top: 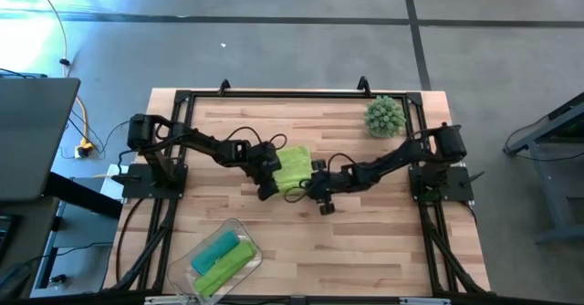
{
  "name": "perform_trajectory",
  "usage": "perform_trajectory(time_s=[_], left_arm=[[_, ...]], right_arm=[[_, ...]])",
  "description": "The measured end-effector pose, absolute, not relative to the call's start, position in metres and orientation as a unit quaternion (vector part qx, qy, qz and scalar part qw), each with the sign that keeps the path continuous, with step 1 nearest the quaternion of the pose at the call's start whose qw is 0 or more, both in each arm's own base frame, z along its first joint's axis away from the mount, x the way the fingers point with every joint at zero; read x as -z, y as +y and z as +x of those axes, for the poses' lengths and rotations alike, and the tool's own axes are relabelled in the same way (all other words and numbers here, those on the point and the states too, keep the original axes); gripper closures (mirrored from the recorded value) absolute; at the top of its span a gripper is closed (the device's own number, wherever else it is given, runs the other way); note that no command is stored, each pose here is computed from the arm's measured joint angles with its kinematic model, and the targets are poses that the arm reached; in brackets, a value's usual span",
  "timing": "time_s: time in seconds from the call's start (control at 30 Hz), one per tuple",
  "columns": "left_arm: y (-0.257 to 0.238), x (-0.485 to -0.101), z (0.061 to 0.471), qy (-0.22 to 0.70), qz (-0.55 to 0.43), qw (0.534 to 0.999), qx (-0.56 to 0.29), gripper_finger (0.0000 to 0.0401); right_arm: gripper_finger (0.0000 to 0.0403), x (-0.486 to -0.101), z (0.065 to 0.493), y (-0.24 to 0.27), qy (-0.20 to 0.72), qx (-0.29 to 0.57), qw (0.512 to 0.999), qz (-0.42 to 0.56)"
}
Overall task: Roll microfiber towels into tight, uniform cylinder then place into a basket
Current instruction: Roll the light green microfiber cloth
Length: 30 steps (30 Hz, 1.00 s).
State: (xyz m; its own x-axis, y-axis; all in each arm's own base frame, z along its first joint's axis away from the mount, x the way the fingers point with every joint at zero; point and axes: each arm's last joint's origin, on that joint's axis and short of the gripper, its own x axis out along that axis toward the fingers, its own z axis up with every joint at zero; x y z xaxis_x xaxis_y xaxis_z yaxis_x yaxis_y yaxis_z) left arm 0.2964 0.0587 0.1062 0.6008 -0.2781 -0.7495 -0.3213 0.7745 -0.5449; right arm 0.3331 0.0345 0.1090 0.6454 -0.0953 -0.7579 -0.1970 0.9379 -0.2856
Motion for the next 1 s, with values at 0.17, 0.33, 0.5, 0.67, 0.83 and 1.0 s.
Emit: perform_trajectory(time_s=[0.17,0.33,0.5,0.67,0.83,1.0], left_arm=[[0.057,-0.116,0.293,0.443,-0.305,0.843,0.008,0.0339],[0.055,-0.130,0.285,0.452,-0.272,0.849,0.025,0.0311],[0.052,-0.145,0.277,0.456,-0.231,0.858,0.038,0.0289],[0.039,-0.165,0.275,0.428,-0.123,0.892,0.076,0.0282],[0.021,-0.170,0.278,0.414,0.024,0.907,0.072,0.0285],[0.010,-0.160,0.286,0.421,0.113,0.900,0.003,0.0282]], right_arm=[[0.0245,-0.099,0.334,0.022,0.442,0.008,0.894,-0.077],[0.0284,-0.092,0.336,0.014,0.445,0.026,0.895,-0.024],[0.0344,-0.092,0.337,0.008,0.441,0.051,0.896,0.018],[0.0395,-0.092,0.339,-0.001,0.432,0.038,0.897,0.082],[0.0392,-0.094,0.338,-0.018,0.431,0.000,0.880,0.200],[0.0398,-0.093,0.334,-0.033,0.435,-0.033,0.848,0.302]])
